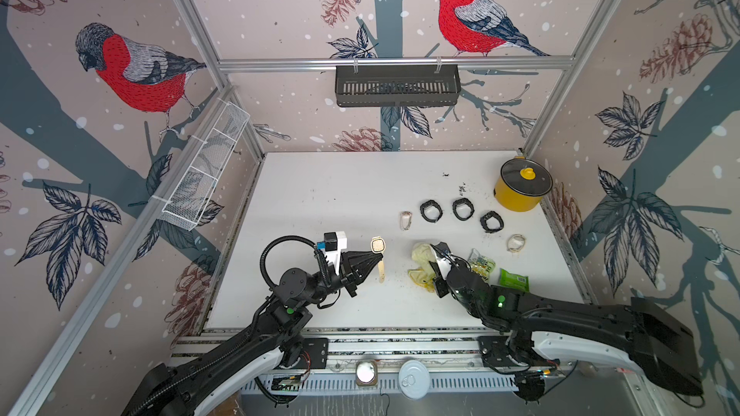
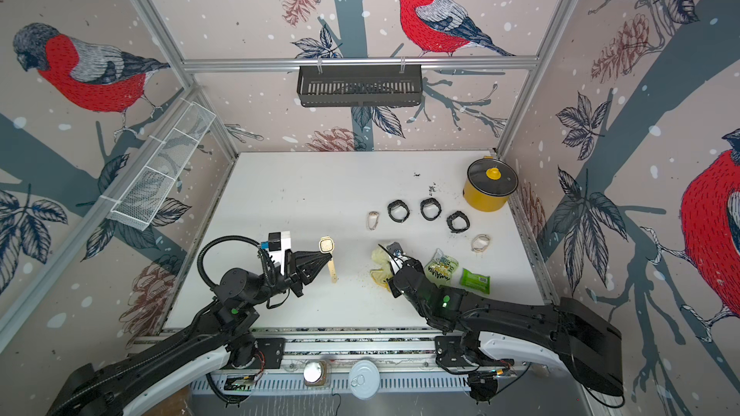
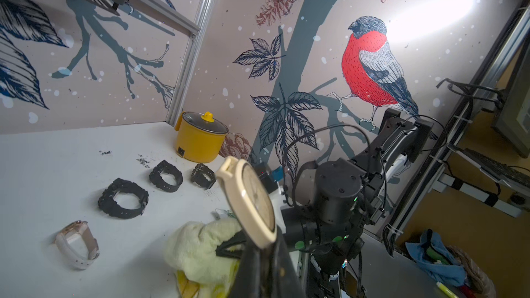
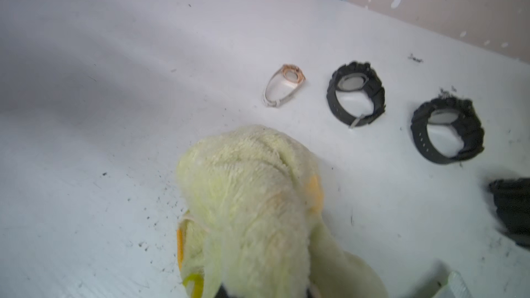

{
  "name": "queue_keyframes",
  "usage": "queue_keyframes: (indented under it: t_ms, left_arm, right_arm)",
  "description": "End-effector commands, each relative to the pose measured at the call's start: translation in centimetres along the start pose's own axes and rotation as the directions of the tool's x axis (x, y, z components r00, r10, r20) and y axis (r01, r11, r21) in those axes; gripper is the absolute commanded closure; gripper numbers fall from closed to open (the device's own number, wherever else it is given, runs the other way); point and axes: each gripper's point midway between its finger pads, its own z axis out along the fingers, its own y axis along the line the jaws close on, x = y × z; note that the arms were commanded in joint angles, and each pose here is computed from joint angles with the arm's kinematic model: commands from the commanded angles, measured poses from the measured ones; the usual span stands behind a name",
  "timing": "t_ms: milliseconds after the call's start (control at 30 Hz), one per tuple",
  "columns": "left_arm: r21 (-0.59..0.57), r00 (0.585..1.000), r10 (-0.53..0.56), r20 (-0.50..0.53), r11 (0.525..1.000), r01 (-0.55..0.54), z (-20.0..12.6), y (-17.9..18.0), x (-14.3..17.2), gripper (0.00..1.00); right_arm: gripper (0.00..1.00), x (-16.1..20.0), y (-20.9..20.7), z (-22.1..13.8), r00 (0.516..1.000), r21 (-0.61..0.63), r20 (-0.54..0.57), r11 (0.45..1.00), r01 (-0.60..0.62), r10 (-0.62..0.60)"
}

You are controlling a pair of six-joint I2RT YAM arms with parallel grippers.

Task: Wipe the watch dial
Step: Place the cleaning item at the center of the board, then place the watch at the center of the board.

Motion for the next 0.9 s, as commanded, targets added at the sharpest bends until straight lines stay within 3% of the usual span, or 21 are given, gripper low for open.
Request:
queue_keyframes:
  t_ms: [0,100,233,367,500,633,867]
  left_arm:
    - [0.082,0.989,0.142,0.048,0.986,-0.145,-0.3,-1.9,-1.2,1.00]
    - [0.074,0.985,0.158,0.062,0.984,-0.163,-0.6,-1.9,-1.1,1.00]
    - [0.049,0.985,0.157,0.075,0.986,-0.161,-0.9,-1.6,-1.3,1.00]
    - [-0.077,0.993,0.111,0.033,0.991,-0.108,-0.5,0.9,-0.9,1.00]
    - [-0.221,0.996,0.031,-0.086,0.974,-0.049,0.8,4.1,0.4,1.00]
    - [-0.271,0.985,-0.004,-0.170,0.962,-0.043,2.1,5.8,1.4,1.00]
    - [-0.388,0.986,-0.070,-0.151,0.922,0.006,1.8,10.4,1.3,1.00]
  right_arm:
    - [0.93,1.4,-0.8,0.6,0.991,0.046,-0.015,0.990,-0.132,0.133]
    - [0.78,1.9,-0.7,1.3,0.988,0.061,-0.042,0.987,-0.145,0.148]
    - [0.70,2.6,-1.1,2.5,0.978,0.131,-0.090,0.976,-0.174,0.186]
    - [0.47,1.9,-1.3,3.4,0.977,0.205,-0.127,0.968,-0.145,0.173]
    - [0.29,0.0,-1.0,3.1,0.981,0.203,-0.123,0.972,-0.121,0.148]
    - [0.21,-2.7,-1.3,1.6,0.985,0.165,-0.044,0.974,-0.157,0.166]
    - [0.18,-6.7,-3.7,-1.6,0.976,0.143,0.087,0.967,-0.211,0.200]
